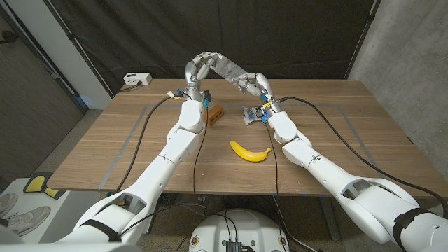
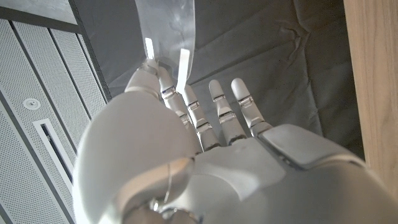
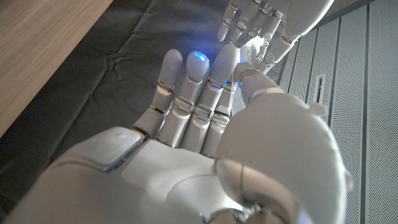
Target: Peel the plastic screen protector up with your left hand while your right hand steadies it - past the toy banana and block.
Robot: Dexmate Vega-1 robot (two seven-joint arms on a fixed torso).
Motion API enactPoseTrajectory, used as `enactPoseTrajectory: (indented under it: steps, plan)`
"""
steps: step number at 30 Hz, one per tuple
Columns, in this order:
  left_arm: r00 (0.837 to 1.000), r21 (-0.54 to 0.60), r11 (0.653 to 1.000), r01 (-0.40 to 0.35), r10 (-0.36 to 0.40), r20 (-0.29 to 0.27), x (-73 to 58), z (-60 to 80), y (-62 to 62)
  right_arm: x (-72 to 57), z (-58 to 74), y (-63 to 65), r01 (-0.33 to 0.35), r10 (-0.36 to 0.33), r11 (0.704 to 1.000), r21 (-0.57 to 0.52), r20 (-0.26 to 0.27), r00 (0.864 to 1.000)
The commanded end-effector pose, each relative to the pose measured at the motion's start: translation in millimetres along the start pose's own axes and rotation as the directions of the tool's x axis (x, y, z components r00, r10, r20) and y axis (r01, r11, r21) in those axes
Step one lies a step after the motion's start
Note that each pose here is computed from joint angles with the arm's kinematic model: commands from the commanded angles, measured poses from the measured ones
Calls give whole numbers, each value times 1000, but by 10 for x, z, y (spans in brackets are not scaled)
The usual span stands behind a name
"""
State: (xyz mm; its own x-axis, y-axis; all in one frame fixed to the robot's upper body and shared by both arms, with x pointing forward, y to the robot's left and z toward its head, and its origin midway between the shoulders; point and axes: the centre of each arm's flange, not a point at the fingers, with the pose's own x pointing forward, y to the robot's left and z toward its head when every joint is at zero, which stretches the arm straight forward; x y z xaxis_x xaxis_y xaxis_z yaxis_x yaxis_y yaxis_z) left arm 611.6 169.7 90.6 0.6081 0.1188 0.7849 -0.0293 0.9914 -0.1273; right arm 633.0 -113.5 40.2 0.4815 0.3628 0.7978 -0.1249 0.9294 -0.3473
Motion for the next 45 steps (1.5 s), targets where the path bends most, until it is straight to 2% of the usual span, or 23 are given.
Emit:
enactPoseTrajectory:
  steps: [1, 11, 21, 24, 32, 35, 38, 41, 44, 45]
  plan:
    - [999, -30, 999, 27, -28, -22, 57, -13, -31, 10, 14, -13, 3, -3, 1000, 5, 11, 1000]
    - [997, -45, 997, 67, -69, -35, 139, -15, -98, 7, 1, -38, 14, -14, 1000, 4, 12, 1000]
    - [991, -115, 987, 112, -120, -58, 217, -42, -195, 25, -21, -65, 11, -11, 1000, 8, 13, 1000]
    - [992, -138, 985, 102, -111, -65, 231, -58, -220, 29, -29, -77, 17, -17, 1000, 9, 11, 1000]
    - [997, -166, 986, 2, -15, -76, 223, -90, -257, 39, -63, -116, 20, -20, 1000, 14, 5, 1000]
    - [998, -158, 987, -6, -5, -70, 220, -90, -266, 44, -71, -131, 22, -22, 1000, 16, 2, 1000]
    - [999, -119, 993, -13, 7, -50, 220, -88, -270, 46, -74, -138, 22, -22, 1000, 19, 2, 1000]
    - [1000, -28, 999, -22, 22, 11, 228, -66, -261, 46, -75, -150, 25, -25, 999, 25, 0, 1000]
    - [989, 139, 988, -71, 52, 136, 227, -5, -242, 48, -73, -166, 25, -25, 999, 37, -4, 1000]
    - [980, 200, 975, -92, 53, 191, 228, 21, -235, 47, -71, -172, 25, -24, 999, 39, -5, 1000]
